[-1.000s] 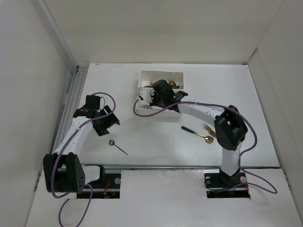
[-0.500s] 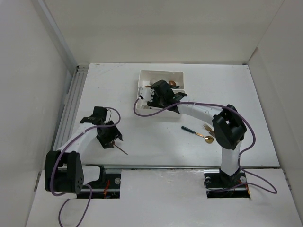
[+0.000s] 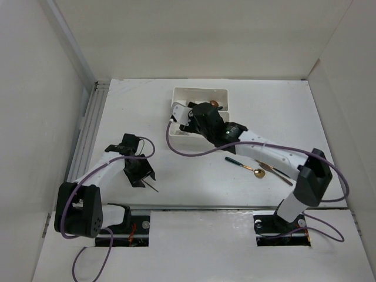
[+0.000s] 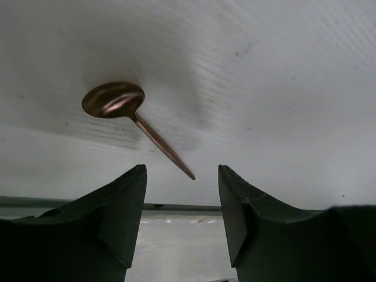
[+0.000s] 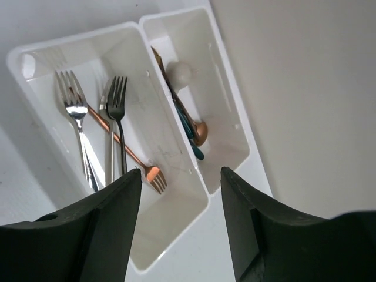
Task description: Sort the eating utensils into containers
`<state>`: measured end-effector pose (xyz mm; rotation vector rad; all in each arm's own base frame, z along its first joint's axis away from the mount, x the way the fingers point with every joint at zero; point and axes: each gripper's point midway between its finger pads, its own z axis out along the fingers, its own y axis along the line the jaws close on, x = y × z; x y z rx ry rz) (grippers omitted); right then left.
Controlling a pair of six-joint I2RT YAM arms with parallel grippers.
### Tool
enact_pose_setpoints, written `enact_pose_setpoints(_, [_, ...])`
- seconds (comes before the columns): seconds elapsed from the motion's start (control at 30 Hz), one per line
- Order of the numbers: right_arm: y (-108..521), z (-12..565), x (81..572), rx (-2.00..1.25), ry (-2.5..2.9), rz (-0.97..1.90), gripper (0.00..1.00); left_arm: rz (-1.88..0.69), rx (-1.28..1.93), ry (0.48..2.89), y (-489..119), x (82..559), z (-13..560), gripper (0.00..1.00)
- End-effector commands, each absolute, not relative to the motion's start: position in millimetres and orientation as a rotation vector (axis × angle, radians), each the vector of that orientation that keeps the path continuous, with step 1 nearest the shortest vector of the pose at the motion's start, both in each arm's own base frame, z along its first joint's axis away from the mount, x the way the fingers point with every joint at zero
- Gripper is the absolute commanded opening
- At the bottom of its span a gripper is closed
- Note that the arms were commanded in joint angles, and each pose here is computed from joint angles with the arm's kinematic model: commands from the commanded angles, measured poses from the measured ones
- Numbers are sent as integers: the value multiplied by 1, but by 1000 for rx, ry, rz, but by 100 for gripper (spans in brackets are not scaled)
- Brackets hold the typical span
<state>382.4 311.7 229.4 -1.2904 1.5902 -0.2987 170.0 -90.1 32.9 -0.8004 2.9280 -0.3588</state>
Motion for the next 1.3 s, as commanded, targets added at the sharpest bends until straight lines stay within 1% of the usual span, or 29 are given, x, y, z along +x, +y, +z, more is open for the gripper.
enact_pose_setpoints(0.0, [303,287,357,-1115,1530,-265,62,-337,-844,3004,-92,153,36,48])
enact_pose_setpoints(0.07, [299,292,351,-1051,1553,-215,67,-319,-845,3003,-91,156,35,49])
enact_pose_setpoints(0.17, [289,298,347,-930,1608,-174,67,-274,-865,3007,-87,158,32,49])
enact_pose_setpoints(0.27, [278,295,349,-870,1640,-217,68,-237,-866,3004,-84,163,33,49])
enact_pose_setpoints(0.33, [273,306,352,-818,1638,-238,70,-199,-896,3030,-82,159,29,42])
enact_pose_setpoints(0.47, [272,323,352,-774,1640,-217,70,-141,-888,3000,-77,175,29,42])
enact_pose_setpoints(0.53, [272,329,352,-783,1624,-227,70,-129,-907,3011,-77,176,27,44])
enact_pose_setpoints(0.57, [270,332,352,-792,1622,-249,71,-129,-907,3011,-77,176,27,47])
enact_pose_setpoints(0.7, [263,343,354,-836,1574,-324,72,-79,-878,3064,-81,167,20,50])
enact_pose_setpoints(0.8, [256,360,357,-816,1546,-350,72,-40,-880,3085,-85,167,18,41])
enact_pose_setpoints(0.87, [247,374,358,-787,1531,-354,72,41,-958,3096,-82,168,10,30])
enact_pose_setpoints(0.9, [243,379,361,-776,1526,-363,73,59,-982,3104,-83,169,9,25])
enact_pose_setpoints(0.93, [233,385,362,-757,1524,-385,73,-63,-914,3111,-94,180,5,17])
enact_pose_setpoints(0.97, [228,399,359,-755,1497,-396,73,-108,-817,3088,-97,196,1,7])
enact_pose_setpoints(1.0, [218,404,359,-735,1500,-432,75,61,-829,3078,-81,199,-11,1])
enact_pose_setpoints(1.17, [177,460,343,-645,1425,-481,76,151,-762,3094,-75,218,-31,0])
enact_pose_setpoints(1.2, [170,465,341,-639,1417,-495,77,116,-736,3040,-79,241,-28,0])
enact_pose_setpoints(1.27, [163,475,338,-620,1397,-492,78,158,-632,2991,-73,267,-25,0])
